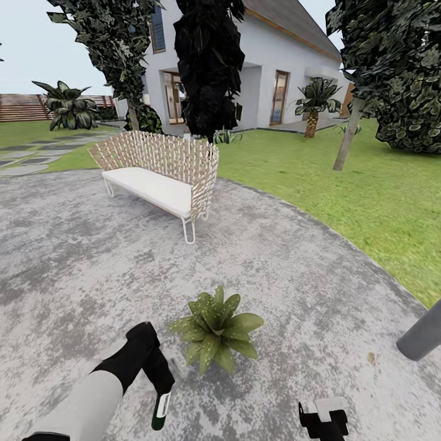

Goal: Pick up the pesticide atomizer in the garden and spray insectifuge to fully cover both potted plants in the garden.

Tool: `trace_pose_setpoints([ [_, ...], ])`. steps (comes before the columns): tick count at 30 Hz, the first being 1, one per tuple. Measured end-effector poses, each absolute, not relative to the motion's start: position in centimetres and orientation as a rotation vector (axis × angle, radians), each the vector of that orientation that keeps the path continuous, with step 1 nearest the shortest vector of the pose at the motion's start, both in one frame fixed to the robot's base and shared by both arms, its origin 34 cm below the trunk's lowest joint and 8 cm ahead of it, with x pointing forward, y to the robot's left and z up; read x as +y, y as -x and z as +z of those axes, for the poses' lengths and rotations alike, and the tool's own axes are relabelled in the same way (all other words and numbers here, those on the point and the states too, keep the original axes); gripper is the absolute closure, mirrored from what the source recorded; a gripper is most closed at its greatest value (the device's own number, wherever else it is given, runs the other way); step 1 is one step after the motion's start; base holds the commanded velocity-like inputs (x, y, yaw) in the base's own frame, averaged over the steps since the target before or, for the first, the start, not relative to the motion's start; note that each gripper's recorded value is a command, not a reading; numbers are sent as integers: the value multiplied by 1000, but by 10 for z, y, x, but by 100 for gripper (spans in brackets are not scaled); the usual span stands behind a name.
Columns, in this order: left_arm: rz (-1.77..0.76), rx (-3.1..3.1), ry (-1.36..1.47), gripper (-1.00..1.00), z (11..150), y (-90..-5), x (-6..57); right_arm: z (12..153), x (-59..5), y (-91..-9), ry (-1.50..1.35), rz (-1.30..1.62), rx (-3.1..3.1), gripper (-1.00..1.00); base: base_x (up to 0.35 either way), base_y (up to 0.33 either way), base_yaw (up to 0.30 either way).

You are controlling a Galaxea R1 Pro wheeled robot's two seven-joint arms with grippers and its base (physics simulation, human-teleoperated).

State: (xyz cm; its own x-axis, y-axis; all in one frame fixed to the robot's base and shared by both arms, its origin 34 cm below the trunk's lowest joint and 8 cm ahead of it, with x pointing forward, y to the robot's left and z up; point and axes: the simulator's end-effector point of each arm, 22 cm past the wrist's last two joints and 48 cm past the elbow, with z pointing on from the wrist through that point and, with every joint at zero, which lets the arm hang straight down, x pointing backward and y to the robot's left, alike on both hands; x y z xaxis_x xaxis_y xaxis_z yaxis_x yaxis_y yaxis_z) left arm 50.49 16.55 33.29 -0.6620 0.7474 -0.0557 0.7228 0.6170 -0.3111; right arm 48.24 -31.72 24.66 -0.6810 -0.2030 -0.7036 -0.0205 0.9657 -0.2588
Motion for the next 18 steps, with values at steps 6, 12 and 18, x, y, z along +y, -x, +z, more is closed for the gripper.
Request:
trace_pose_setpoints([
  [6, 317, -2804, 1206, 100, 324, -515, 219, 247, -317, -482, 156, -293, 2307, -100, 0, 0, 0],
  [12, 332, -2815, 1222, 100, 326, -520, 204, 247, -317, -482, 156, -293, 2307, -100, 0, 0, 0],
  [18, 417, -2794, 1315, 100, 335, -521, 143, 247, -317, -482, 156, -294, 2306, -100, 0, 0, 0],
])
